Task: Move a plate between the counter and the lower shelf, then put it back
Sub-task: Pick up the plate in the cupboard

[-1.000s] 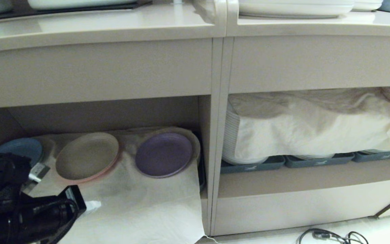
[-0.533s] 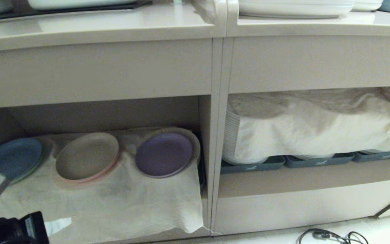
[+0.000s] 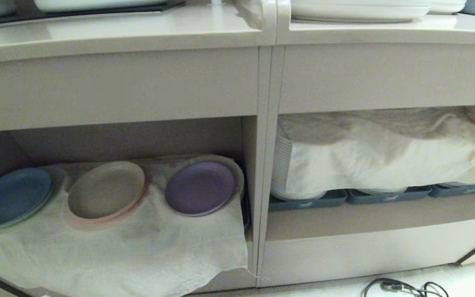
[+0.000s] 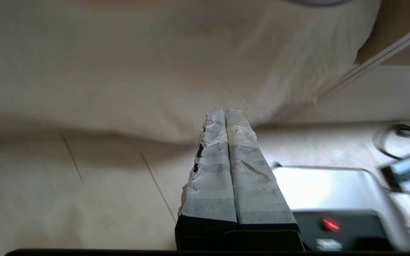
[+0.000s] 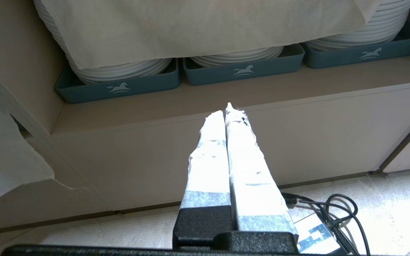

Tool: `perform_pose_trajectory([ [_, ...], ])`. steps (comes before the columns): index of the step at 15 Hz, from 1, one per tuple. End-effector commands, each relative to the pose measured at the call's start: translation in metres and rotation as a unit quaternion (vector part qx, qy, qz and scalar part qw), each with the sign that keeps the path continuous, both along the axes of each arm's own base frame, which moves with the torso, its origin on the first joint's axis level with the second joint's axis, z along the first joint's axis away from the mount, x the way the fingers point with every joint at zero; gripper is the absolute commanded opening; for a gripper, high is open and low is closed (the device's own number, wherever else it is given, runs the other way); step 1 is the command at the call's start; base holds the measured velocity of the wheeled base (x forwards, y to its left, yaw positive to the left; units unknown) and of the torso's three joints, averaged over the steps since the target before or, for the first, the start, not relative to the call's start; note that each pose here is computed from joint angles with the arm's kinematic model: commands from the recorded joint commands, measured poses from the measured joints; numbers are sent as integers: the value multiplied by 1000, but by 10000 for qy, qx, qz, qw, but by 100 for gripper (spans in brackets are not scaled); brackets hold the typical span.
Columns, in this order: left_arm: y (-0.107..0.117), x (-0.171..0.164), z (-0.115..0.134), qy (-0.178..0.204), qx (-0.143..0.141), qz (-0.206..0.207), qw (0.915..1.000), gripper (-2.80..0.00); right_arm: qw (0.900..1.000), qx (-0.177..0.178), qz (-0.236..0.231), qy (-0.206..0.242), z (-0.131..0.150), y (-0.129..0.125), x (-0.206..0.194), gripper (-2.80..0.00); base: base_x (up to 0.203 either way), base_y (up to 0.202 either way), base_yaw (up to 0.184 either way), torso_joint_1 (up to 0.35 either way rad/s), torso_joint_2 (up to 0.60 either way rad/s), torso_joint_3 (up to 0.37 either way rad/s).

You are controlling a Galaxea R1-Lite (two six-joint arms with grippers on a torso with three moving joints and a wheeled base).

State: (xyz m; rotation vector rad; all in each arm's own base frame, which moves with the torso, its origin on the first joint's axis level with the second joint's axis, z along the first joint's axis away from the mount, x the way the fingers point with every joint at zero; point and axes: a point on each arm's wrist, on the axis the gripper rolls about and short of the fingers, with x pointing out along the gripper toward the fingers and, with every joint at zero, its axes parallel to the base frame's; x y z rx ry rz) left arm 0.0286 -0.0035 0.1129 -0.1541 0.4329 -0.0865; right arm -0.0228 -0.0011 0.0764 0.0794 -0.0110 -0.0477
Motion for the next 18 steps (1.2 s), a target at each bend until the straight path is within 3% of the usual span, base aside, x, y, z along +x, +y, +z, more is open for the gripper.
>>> perform_pose_trajectory([
  [1,2,-22,-14,-940,265,5,9952,-280,10000,3,2,-2,0,0,0,-280,0,0,0,0,0,0],
  [4,1,-38,-21,-1820,465,31,9822,-280,10000,3,3,-8,0,0,0,-280,0,0,0,0,0,0],
  [7,2,-52,-27,-2444,545,97,9681,-280,10000,1,3,0,0,0,0,-280,0,0,0,0,0,0],
  [10,4,-53,-27,-2520,706,498,9639,-280,10000,3,2,-12,0,0,0,-280,0,0,0,0,0,0],
  [18,4,-52,-29,-2439,839,467,9650,-280,10000,3,0,-7,0,0,0,-280,0,0,0,0,0,0],
])
